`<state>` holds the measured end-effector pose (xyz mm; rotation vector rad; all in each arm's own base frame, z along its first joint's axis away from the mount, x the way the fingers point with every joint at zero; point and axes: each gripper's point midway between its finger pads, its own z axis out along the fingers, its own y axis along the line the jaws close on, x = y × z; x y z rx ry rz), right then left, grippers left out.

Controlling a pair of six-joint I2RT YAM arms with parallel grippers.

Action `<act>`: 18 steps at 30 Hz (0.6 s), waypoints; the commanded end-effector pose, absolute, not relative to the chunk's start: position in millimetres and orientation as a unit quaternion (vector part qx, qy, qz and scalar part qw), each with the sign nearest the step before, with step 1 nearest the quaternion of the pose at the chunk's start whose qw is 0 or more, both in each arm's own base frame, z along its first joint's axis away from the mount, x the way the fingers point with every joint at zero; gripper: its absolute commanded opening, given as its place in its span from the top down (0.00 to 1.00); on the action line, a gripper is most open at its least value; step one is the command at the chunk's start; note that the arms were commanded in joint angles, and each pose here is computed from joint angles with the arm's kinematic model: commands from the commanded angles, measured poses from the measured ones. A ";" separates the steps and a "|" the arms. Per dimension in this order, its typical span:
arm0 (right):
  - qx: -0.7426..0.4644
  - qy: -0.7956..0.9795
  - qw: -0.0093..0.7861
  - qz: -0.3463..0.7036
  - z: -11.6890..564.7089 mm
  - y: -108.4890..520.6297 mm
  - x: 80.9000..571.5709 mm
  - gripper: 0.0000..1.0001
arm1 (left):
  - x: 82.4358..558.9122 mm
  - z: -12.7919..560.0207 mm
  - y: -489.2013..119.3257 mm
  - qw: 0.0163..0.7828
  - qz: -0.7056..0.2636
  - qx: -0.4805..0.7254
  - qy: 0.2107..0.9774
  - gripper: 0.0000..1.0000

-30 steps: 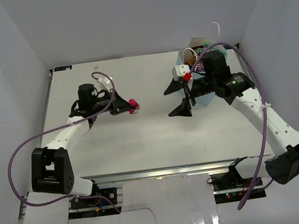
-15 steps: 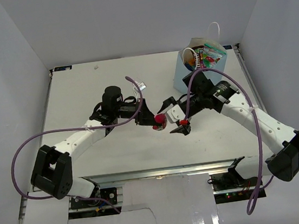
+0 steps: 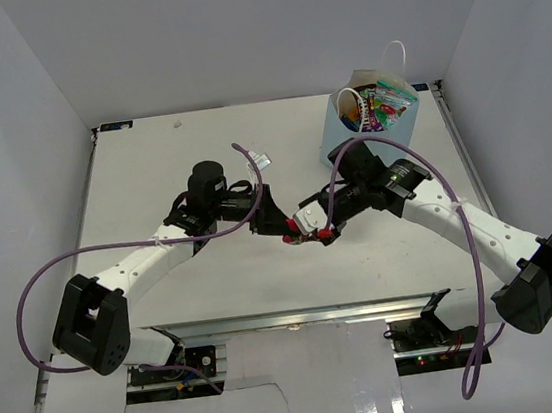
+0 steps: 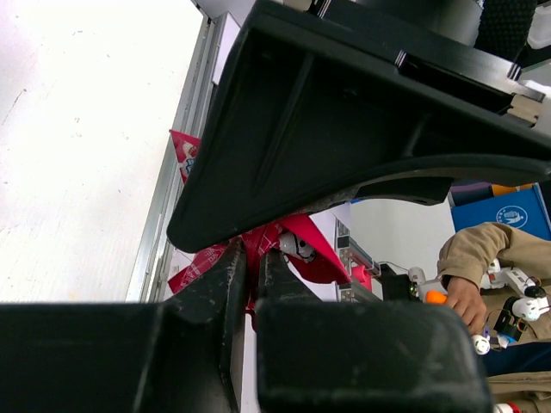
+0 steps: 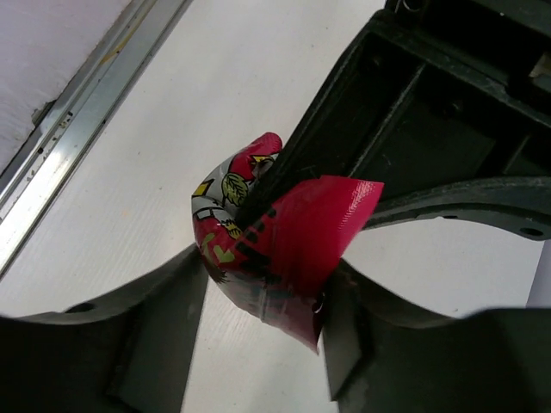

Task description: Place the snacks into the paper bag

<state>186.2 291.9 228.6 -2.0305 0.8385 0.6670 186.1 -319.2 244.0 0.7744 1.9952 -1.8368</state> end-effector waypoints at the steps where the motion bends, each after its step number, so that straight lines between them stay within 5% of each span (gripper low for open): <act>1: -0.800 0.339 0.423 0.256 236.8 291.5 186.8 0.50 | 180.1 257.0 -316.1 0.178 -0.650 0.289 0.680 0.85; 8: -0.795 0.346 0.426 0.257 241.3 289.8 185.2 0.81 | 181.9 254.8 -315.8 0.182 -0.646 0.285 0.684 0.71; 9: -0.795 0.346 0.427 0.257 243.0 289.2 184.1 0.92 | 182.2 252.9 -315.5 0.184 -0.644 0.286 0.685 0.65; 13: -0.795 0.350 0.425 0.256 241.9 285.2 180.8 0.92 | 198.7 250.7 -311.0 0.221 -0.608 0.282 0.708 0.45; 18: -0.788 0.367 0.425 0.251 239.4 273.4 176.1 0.92 | 214.4 274.4 -287.0 0.279 -0.577 0.276 0.717 0.35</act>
